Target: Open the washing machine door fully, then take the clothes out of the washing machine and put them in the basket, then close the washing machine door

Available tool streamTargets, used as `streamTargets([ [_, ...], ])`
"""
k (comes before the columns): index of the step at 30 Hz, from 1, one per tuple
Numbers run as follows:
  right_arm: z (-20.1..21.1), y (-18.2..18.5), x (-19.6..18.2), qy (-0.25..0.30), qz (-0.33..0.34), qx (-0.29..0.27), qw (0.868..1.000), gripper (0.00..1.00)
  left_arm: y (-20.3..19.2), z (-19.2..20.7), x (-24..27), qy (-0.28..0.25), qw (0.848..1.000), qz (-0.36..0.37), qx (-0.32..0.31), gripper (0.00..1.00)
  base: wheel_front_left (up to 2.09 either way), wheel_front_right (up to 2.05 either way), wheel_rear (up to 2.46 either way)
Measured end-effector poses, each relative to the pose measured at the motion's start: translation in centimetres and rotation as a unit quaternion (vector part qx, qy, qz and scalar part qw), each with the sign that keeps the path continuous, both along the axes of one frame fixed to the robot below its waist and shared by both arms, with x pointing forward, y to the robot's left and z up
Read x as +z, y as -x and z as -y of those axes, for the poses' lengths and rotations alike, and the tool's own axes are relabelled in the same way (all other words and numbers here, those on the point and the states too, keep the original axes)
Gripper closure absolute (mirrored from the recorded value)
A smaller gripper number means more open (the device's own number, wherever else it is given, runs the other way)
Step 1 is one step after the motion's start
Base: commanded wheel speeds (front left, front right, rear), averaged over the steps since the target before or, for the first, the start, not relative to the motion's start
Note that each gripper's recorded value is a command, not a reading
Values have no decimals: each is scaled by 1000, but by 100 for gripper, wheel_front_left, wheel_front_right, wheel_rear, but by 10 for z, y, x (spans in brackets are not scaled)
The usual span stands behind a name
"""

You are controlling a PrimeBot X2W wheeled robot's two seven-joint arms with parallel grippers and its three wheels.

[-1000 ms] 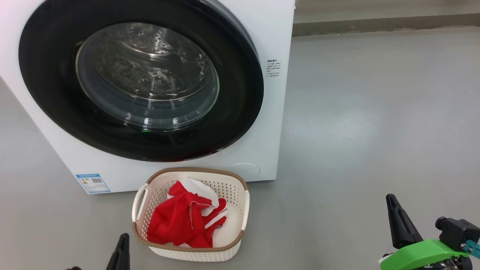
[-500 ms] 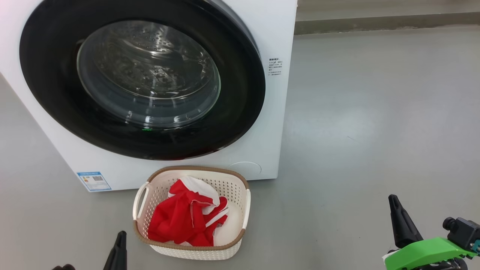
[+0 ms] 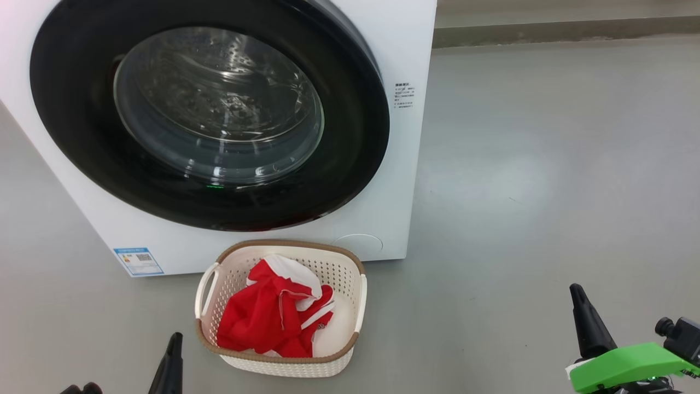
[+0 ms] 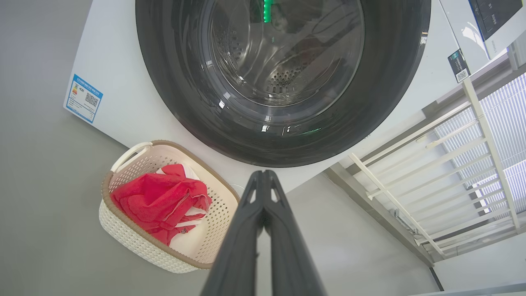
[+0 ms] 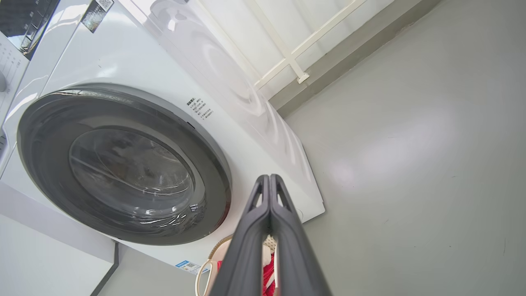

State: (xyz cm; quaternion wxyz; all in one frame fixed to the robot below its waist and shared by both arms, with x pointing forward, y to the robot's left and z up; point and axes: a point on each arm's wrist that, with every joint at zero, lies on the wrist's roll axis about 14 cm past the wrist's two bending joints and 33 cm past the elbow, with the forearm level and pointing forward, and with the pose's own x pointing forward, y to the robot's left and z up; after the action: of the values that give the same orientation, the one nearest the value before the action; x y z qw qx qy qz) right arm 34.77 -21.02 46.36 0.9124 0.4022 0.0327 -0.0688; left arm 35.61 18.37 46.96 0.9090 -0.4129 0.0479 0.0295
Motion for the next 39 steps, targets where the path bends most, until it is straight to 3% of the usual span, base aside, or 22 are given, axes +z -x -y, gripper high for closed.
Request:
streamTargets([
  [18, 1, -7, 2, -94, 6, -8, 996, 100, -4, -2, -1, 90, 996, -8, 9, 100, 0, 0, 0],
  [39, -3, -15, 6, -211, 15, -7, 977, 100, -13, -4, 5, 198, 980, 0, 15, 100, 0, 0, 0],
])
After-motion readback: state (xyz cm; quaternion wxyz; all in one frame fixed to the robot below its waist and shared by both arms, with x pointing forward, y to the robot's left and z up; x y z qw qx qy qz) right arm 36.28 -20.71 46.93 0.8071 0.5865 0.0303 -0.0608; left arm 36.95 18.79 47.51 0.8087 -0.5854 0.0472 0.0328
